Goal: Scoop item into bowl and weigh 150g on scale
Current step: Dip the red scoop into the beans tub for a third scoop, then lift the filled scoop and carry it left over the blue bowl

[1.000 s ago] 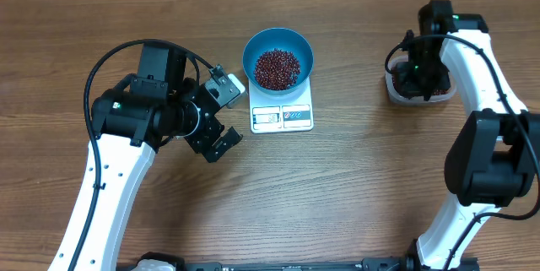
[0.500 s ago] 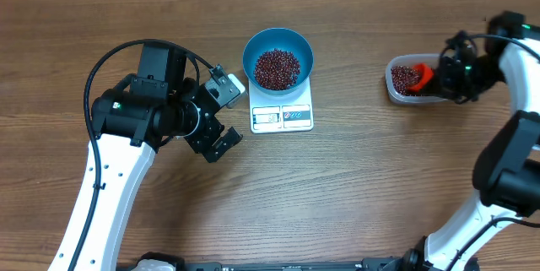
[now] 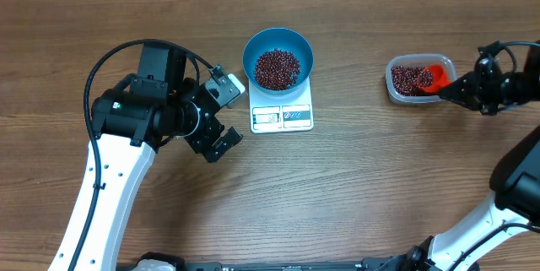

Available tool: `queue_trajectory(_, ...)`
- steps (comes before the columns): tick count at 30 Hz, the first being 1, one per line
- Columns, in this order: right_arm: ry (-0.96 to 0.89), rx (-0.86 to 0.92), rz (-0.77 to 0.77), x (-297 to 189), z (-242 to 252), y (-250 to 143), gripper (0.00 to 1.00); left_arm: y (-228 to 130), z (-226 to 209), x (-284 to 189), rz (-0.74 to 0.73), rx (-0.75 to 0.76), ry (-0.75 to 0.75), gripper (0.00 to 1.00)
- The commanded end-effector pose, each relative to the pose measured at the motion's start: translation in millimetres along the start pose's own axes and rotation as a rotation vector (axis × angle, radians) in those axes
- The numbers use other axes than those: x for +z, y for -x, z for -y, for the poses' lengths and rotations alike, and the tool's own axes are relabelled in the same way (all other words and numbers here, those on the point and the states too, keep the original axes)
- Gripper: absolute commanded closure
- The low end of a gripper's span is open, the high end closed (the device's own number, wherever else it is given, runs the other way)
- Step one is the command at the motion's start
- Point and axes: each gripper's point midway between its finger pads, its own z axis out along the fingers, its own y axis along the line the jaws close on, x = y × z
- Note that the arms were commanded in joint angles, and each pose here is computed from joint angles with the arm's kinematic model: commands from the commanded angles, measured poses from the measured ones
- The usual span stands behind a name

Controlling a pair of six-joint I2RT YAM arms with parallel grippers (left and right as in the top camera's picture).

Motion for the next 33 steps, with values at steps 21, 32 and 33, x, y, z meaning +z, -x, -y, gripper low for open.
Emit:
queue_trajectory(21,0.417,-0.272,-0.077,47,-149,-12,0.96,0,0,-4,0.012,-0.017,0.011,0.00)
queue_trajectory(32,0.246,-0.521,-0.164,113,-217,-24,0.96,0,0,-4,0.012,-0.017,0.011,0.00)
queue_trajectory(33,0.204,-0.546,-0.162,121,-217,-24,0.96,0,0,-4,0.012,-0.017,0.011,0.00)
